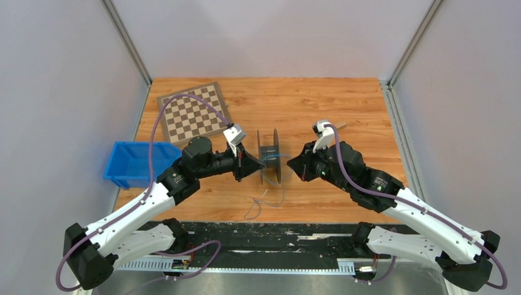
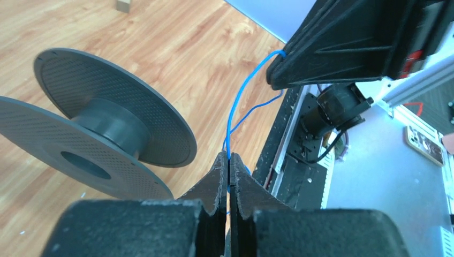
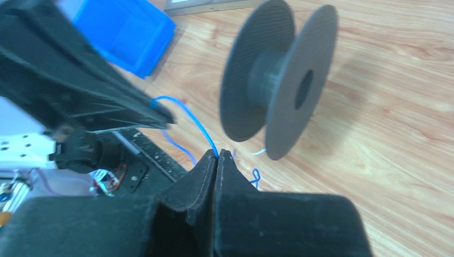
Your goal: Wrap the cables
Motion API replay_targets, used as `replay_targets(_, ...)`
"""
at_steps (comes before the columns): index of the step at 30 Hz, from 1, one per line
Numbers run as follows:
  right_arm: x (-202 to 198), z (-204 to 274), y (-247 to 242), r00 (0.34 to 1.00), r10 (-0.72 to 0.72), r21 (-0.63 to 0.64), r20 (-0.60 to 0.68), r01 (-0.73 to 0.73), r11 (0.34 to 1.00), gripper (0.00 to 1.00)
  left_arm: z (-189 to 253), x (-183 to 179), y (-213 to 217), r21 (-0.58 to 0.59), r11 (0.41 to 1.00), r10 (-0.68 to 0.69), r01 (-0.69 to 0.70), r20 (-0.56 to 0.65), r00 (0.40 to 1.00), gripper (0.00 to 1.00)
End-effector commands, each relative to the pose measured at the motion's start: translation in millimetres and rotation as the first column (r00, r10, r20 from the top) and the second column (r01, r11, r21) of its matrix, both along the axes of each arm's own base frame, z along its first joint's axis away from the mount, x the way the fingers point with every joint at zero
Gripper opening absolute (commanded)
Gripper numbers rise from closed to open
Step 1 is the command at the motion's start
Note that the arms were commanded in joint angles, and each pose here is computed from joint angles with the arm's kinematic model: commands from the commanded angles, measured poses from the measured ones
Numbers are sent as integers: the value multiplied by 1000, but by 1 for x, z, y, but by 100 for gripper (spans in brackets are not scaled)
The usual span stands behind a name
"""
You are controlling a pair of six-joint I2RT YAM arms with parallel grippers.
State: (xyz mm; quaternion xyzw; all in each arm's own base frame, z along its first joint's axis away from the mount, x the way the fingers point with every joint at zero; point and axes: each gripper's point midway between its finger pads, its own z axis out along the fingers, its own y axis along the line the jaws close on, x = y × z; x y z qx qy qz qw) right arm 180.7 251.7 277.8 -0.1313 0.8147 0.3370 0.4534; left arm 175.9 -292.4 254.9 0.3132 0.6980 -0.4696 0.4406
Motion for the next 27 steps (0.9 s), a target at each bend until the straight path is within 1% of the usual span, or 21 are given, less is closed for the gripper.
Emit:
replay_targets(1,13,-15,-19,998,-49,-28,44,50,998,0,63,1,11,-156,985,83,-67,94,992,0)
replay_targets(2,9,-21,-16,999,-17,-28,40,18,999,0,65,0,12,-185,979,97,-83,70,993,0)
replay_targets(3,5,-28,-12,999,16,-21,34,-16,1000,0,77,-2,14,-227,971,101,-78,89,991,0)
replay_targets(4,1,-37,-8,999,46,-20,23,-45,999,0,79,-3,14,-242,967,102,-82,73,992,0)
replay_targets(7,-7,-57,1,994,109,-20,-12,-110,994,0,83,-1,13,-249,964,108,-91,56,993,0)
replay_targets(9,-12,-61,5,989,147,-22,-30,-148,989,0,82,2,10,-241,966,109,-95,44,993,0)
replay_targets(13,-9,-51,1,993,116,-9,-1,-116,993,0,69,7,5,-195,976,104,-98,17,994,0)
replay_targets(15,-1,-43,-7,997,63,-8,37,-63,998,0,63,8,5,-181,978,110,-106,7,994,1)
replay_targets(16,2,-39,-10,997,46,-9,54,-45,999,0,61,11,7,-176,976,128,-125,5,992,8)
replay_targets(17,4,-36,-12,997,34,-10,69,-33,999,0,54,12,8,-154,978,139,-138,-1,990,12)
replay_targets(18,6,-32,-14,996,21,-10,83,-20,1000,0,52,16,11,-145,976,167,-165,0,986,21)
replay_targets(19,8,-30,-16,995,9,-12,95,-8,1000,0,42,18,14,-120,975,188,-188,-12,982,27)
replay_targets(20,9,-27,-18,995,-1,-13,102,2,1000,0,39,24,19,-113,966,233,-233,-13,972,38)
replay_targets(21,12,-25,-22,994,-24,-15,111,26,1000,0,30,27,23,-91,960,264,-265,-23,964,43)
replay_targets(22,14,-23,-25,992,-45,-17,114,48,999,0,27,28,25,-85,956,278,-279,-28,960,51)
replay_targets(23,16,-22,-29,991,-69,-20,115,71,997,0,22,31,27,-78,951,298,-300,-43,954,54)
replay_targets(24,18,-20,-34,988,-101,-18,119,104,994,0,12,31,27,-45,950,306,-309,-64,950,57)
replay_targets(26,22,-13,-43,980,-155,-8,121,157,988,0,-4,38,30,21,931,363,-363,-91,927,59)
replay_targets(27,23,-9,-47,976,-178,-2,126,179,984,0,-8,45,33,50,911,413,-410,-93,906,59)
